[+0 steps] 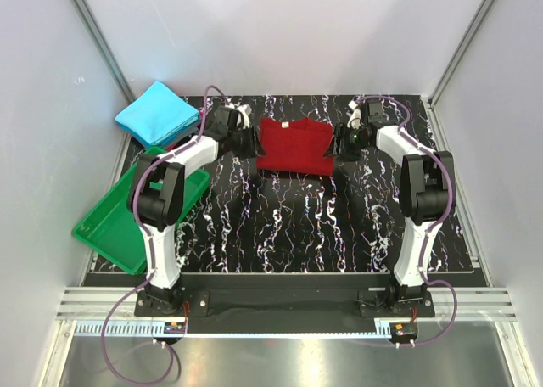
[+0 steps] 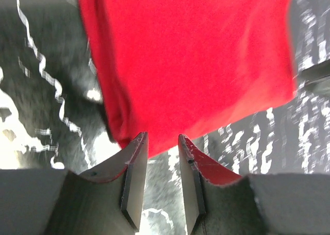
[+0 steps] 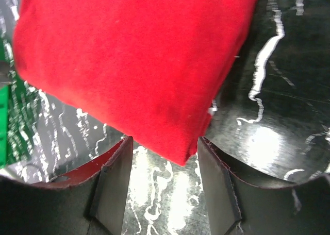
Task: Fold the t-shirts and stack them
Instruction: Fold the tshirt
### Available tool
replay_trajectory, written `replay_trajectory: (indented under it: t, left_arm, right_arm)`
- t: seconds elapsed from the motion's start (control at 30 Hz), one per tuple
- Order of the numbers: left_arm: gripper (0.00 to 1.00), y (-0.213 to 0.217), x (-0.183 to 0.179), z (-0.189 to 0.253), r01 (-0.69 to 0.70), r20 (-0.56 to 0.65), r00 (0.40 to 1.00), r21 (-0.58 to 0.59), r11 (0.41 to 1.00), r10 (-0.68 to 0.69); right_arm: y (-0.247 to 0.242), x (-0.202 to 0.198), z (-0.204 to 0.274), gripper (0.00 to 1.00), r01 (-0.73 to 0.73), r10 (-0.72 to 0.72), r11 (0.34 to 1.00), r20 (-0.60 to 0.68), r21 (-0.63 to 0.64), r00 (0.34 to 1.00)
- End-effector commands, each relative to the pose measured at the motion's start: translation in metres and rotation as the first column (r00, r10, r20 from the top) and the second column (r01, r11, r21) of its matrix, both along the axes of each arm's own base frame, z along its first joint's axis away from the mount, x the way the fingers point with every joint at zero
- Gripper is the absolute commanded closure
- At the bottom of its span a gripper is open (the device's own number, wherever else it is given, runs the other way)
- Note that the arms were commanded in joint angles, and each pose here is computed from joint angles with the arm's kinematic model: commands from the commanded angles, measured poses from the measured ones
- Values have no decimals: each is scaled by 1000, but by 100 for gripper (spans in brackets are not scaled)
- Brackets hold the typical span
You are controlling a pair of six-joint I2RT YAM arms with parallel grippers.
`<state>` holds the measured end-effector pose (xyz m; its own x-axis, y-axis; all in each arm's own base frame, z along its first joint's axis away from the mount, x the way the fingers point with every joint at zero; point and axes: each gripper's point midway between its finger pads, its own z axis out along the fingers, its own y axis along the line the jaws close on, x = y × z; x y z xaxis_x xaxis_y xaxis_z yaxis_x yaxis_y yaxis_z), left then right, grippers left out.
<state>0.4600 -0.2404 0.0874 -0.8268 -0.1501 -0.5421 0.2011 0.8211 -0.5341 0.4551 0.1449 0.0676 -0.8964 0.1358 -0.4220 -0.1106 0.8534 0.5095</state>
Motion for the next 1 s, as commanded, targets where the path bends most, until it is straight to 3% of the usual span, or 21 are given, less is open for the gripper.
replay_trajectory:
  t: [0.0,0.33,0.47,0.57,0.6,0.63,0.7,0.97]
  left_arm:
    - [65,7,-2,-2,6,23,1000,34,999,-6]
    - [66,-3,-8,-23,42,-21,999,17,999,-41]
    - [82,-5,-10,-27,54,-38,998,2,999,-54]
    - [100,-7,-14,-28,54,-54,997,-10,999,-54]
    - [100,-7,-15,-27,53,-53,997,-12,999,-53]
    - [100,-6,-17,-24,49,-55,997,-15,999,-49]
    - [100,-4,-23,-23,33,-73,997,-16,999,-34]
    - [100,3,-76,-16,9,-131,991,37,999,-4]
  right_arm:
    - [13,-2,3,41,-74,73,995,22,66,997]
    - [8,-11,-13,46,-52,53,998,-18,40,998]
    - [9,-12,-14,52,-52,53,997,-26,52,998]
    - [8,-15,-17,70,-51,52,998,-32,45,998]
    - [6,-15,-16,75,-46,47,998,-26,36,999]
    - [5,-17,-18,88,-39,40,999,-31,26,999]
    - [-1,-19,-16,99,5,-5,1000,-43,4,999]
    - [-7,-71,-4,100,89,-87,996,-102,12,991]
